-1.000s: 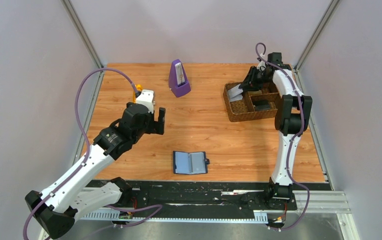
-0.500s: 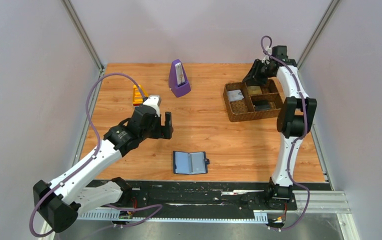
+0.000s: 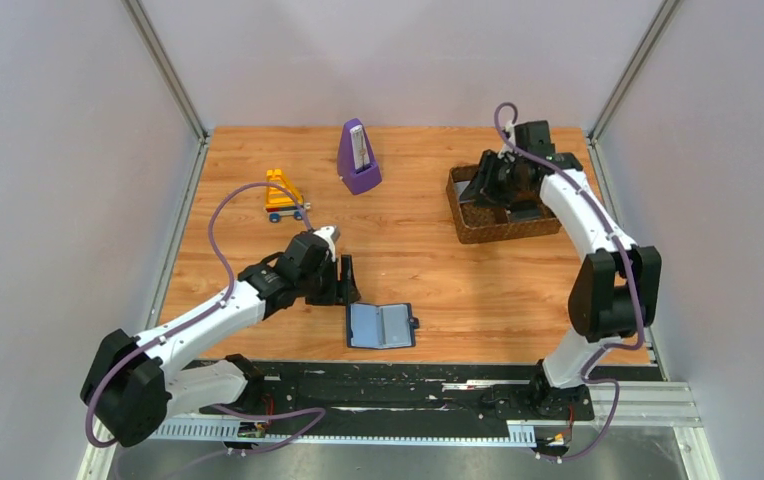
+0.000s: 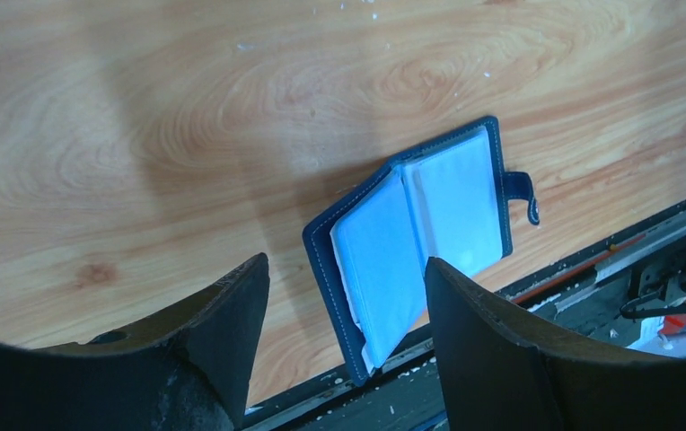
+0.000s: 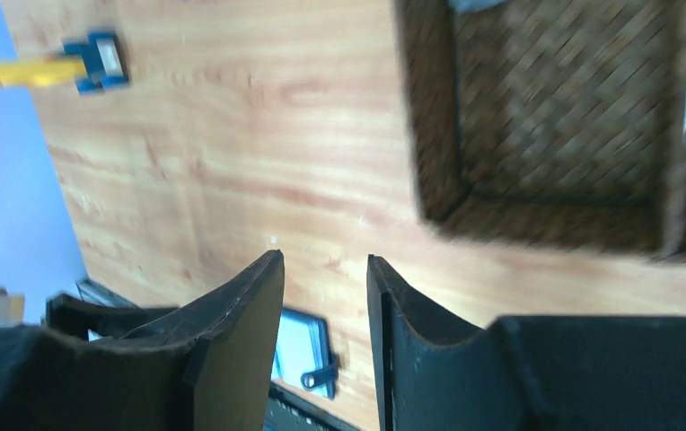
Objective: Take the credit cards out of the card holder
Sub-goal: Remove the credit card from the card holder.
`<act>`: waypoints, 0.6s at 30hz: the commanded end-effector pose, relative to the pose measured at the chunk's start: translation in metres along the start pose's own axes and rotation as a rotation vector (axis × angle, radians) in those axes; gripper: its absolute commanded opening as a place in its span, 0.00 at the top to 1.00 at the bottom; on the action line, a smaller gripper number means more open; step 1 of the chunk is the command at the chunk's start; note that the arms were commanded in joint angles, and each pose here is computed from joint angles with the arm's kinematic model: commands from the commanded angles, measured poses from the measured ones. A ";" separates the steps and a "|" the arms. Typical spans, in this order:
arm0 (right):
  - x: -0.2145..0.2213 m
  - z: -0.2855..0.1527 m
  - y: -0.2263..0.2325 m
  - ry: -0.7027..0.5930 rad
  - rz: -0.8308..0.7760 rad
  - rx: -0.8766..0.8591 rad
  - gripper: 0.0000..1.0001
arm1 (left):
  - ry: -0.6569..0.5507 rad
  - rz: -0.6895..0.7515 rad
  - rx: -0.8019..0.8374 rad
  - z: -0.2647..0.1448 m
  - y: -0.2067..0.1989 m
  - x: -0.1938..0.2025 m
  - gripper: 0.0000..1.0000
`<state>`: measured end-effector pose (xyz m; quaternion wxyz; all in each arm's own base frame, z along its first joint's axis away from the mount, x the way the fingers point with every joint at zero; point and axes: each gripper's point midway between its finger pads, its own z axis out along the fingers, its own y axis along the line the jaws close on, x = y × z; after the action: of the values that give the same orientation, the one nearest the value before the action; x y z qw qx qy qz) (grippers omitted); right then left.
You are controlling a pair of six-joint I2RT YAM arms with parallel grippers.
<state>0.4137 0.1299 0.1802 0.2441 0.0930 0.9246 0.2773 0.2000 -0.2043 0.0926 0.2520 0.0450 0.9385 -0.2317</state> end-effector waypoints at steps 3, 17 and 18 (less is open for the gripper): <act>0.052 -0.015 0.032 -0.073 -0.042 -0.051 0.57 | -0.019 -0.039 0.086 0.000 -0.009 0.008 0.30; 0.181 -0.022 0.082 0.046 -0.144 -0.243 0.54 | -0.007 -0.091 0.255 -0.002 -0.022 0.034 0.47; 0.189 -0.021 0.085 0.061 -0.151 -0.251 0.54 | -0.003 -0.097 0.253 -0.002 -0.022 0.035 0.47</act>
<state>0.2513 0.2276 0.1560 0.2301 -0.0071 0.9115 0.3409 0.1617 -0.2094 0.0741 0.2282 0.0356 0.9200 -0.3167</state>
